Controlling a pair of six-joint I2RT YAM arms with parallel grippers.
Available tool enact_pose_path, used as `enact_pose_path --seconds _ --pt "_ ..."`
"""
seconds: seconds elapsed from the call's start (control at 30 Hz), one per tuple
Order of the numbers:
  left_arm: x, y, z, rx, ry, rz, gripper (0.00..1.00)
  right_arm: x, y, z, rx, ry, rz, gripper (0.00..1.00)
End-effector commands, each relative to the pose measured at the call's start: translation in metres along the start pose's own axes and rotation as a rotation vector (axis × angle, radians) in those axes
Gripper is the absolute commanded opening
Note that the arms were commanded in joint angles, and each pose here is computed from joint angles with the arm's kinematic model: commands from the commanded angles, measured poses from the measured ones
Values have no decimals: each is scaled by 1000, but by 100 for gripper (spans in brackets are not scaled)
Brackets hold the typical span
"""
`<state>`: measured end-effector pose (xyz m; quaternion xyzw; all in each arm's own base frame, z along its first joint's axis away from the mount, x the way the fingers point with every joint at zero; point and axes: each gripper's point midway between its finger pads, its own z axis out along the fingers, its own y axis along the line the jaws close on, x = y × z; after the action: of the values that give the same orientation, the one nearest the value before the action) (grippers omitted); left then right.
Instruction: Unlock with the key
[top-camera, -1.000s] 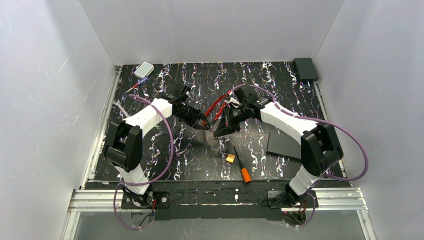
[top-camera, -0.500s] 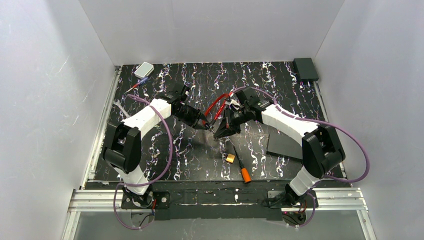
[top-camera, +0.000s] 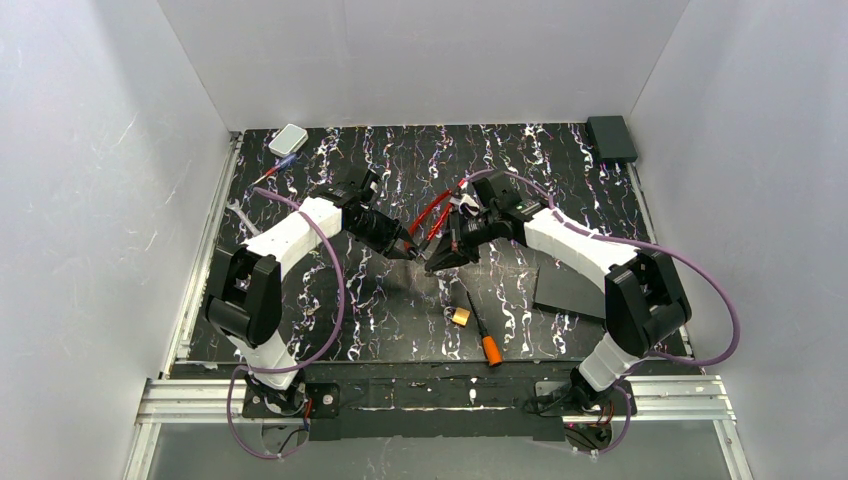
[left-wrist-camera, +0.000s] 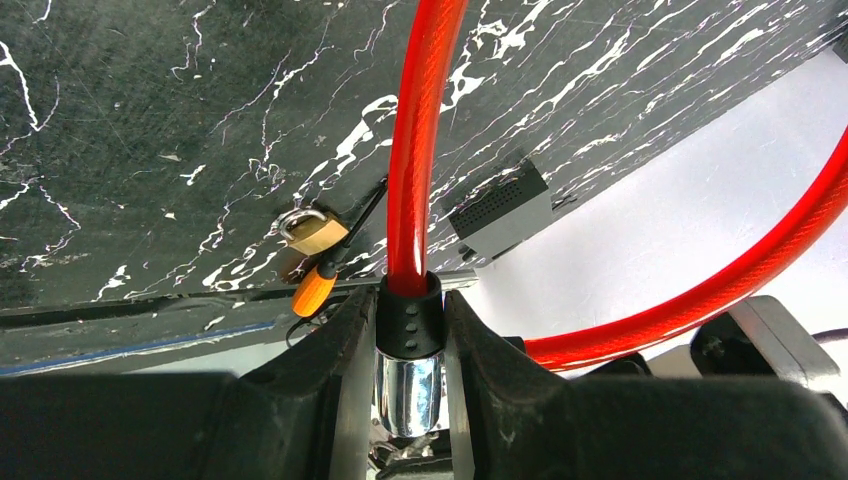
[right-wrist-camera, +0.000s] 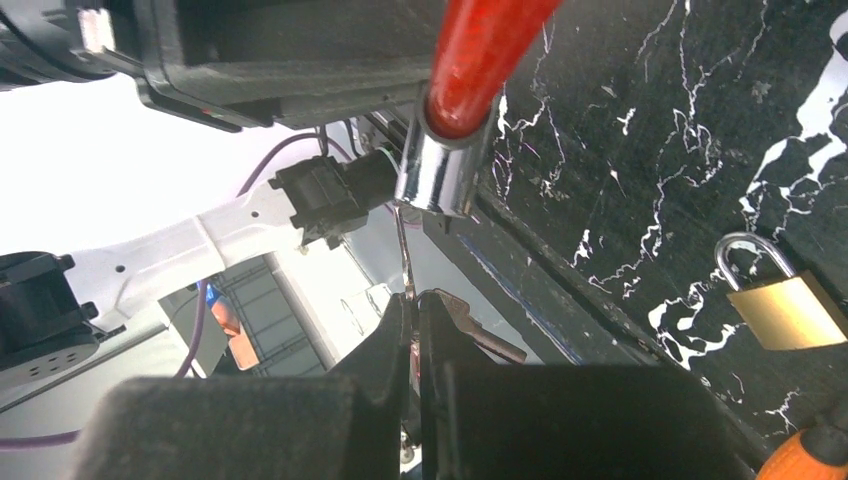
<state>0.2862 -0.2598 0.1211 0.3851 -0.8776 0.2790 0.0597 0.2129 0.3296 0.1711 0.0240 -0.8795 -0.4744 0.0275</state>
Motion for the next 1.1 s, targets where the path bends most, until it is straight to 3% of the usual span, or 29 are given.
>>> enact_pose_path --seconds 0.0,0.57,1.07 --pt "13 -8 -22 54 14 40 0 -8 27 -11 -80 -52 -55 1" --pt "4 -10 -10 48 2 27 0 10 6 -15 -22 -76 142 1" --pt "-8 -17 1 30 -23 49 0 3 3 1 -33 -24 138 1"
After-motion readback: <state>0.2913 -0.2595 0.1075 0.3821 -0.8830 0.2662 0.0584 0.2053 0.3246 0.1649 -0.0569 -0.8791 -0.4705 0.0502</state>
